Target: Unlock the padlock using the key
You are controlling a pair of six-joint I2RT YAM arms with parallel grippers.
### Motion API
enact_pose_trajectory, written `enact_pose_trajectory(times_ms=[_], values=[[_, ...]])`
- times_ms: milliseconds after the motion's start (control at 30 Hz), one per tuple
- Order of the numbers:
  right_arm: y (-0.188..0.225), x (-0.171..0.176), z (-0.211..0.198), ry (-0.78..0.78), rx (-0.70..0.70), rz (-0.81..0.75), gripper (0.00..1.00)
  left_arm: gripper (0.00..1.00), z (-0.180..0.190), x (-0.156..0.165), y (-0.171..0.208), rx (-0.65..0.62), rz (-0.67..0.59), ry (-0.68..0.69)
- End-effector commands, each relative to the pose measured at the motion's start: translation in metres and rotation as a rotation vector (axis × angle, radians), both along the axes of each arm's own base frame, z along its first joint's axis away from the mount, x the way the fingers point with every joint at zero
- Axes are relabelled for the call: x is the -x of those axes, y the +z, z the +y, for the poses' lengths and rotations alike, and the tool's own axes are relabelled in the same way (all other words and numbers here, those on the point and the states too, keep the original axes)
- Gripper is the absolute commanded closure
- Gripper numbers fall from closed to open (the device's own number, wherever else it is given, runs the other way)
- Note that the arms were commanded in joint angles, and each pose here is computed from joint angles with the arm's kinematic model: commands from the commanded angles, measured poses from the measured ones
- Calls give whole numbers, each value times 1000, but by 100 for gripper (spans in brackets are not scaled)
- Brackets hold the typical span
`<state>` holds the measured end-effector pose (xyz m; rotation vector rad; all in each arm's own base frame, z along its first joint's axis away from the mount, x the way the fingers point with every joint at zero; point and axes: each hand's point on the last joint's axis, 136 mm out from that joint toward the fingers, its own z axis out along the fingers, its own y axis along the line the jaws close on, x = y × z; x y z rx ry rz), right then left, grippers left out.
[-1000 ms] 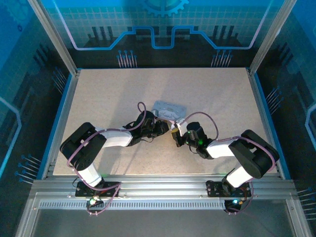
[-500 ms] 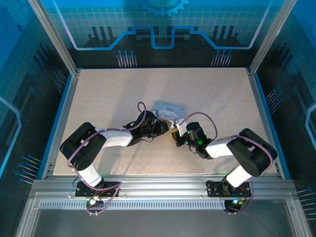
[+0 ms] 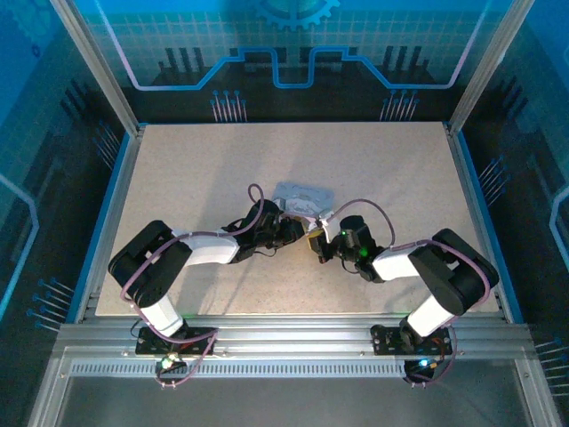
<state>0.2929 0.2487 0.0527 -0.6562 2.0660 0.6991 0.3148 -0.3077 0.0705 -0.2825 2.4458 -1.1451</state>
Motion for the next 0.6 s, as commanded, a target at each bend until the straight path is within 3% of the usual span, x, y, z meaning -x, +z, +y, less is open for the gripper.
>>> enact_pose_trajectory(times_ms=[0,567], values=[[51,-28,15,-4,-112,-138,93,81,-23,27,-3,37,69,-120],[88,-44,19,-42,-177,-227,93,81,-29,32,-7,47,89,-134]])
